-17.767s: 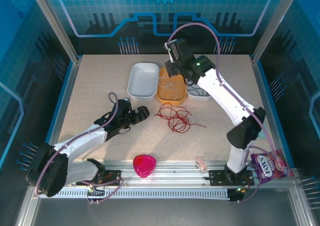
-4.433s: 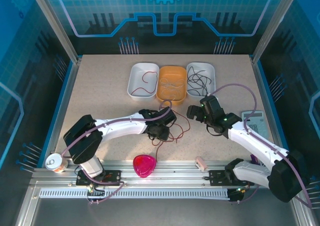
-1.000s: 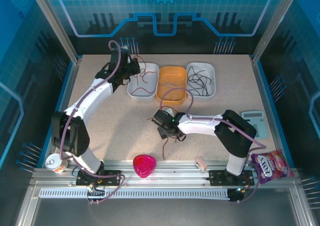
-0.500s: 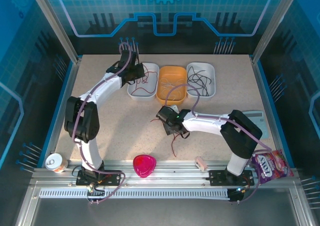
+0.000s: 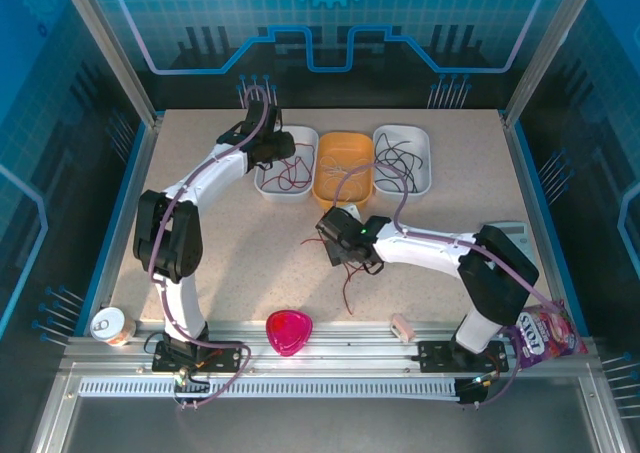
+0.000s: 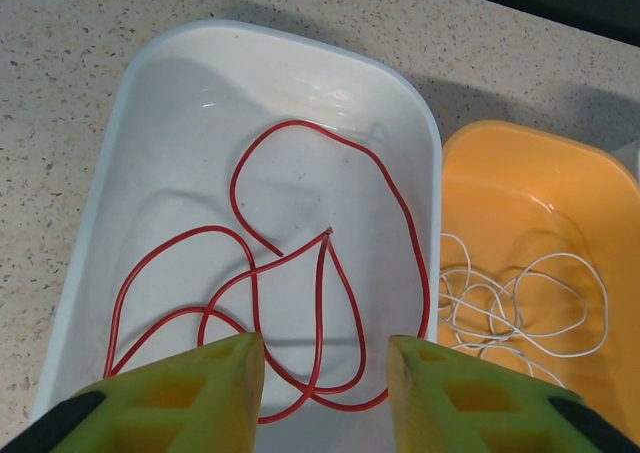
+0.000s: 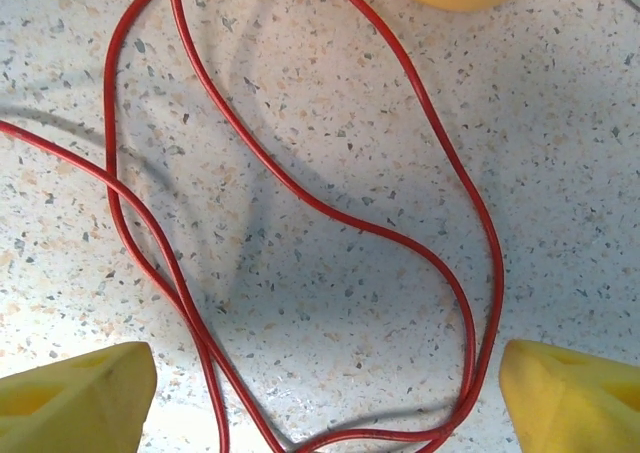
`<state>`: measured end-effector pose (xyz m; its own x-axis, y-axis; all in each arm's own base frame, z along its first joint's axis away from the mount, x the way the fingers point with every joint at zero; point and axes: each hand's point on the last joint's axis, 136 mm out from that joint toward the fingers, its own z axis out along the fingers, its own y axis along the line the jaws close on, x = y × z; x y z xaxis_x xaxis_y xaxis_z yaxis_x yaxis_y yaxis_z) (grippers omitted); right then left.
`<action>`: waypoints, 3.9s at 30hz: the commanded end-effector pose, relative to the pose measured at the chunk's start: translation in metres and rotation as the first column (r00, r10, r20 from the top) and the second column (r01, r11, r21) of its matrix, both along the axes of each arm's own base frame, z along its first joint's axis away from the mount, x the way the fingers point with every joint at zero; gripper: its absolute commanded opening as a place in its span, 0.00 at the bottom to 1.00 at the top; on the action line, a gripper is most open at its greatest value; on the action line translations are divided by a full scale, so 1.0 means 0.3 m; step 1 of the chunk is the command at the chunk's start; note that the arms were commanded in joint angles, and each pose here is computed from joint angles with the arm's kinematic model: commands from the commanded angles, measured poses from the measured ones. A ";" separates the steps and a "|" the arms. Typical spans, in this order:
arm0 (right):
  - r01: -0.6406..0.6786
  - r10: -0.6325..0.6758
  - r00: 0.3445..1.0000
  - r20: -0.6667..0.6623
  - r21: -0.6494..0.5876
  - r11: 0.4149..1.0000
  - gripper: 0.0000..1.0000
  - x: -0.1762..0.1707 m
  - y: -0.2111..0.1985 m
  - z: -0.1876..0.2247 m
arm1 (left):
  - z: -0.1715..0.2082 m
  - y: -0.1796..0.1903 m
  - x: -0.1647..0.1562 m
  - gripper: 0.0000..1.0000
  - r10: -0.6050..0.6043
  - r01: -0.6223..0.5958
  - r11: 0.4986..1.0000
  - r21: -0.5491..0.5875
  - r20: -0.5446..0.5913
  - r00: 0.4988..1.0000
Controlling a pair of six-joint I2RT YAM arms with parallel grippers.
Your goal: Untangle the cables
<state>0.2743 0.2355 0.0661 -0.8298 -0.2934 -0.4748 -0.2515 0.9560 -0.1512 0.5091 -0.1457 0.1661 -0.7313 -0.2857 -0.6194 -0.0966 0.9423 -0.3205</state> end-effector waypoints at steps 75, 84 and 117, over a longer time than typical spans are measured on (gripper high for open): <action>0.157 -0.293 0.903 0.313 0.394 0.906 1.00 0.023 -0.397 0.212 | -0.425 -0.407 -0.682 0.46 0.254 -0.240 0.967 0.085 -0.259 0.932; 0.127 -0.291 0.904 0.314 0.451 0.883 1.00 0.021 -0.371 0.212 | -0.456 -0.457 -0.670 0.47 0.204 -0.188 0.979 0.083 -0.286 0.936; 0.169 -0.278 0.940 0.199 0.437 0.884 1.00 0.015 -0.338 0.142 | -0.195 -0.385 -0.677 0.00 0.145 -0.151 0.988 -0.044 -0.121 0.982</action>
<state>0.2735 0.1343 0.1033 -0.6843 0.1214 -0.7190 -0.0559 0.9744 0.2177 0.3064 -0.2709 0.1055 -0.7580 -0.4421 -0.4796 -0.2827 0.8853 -0.3693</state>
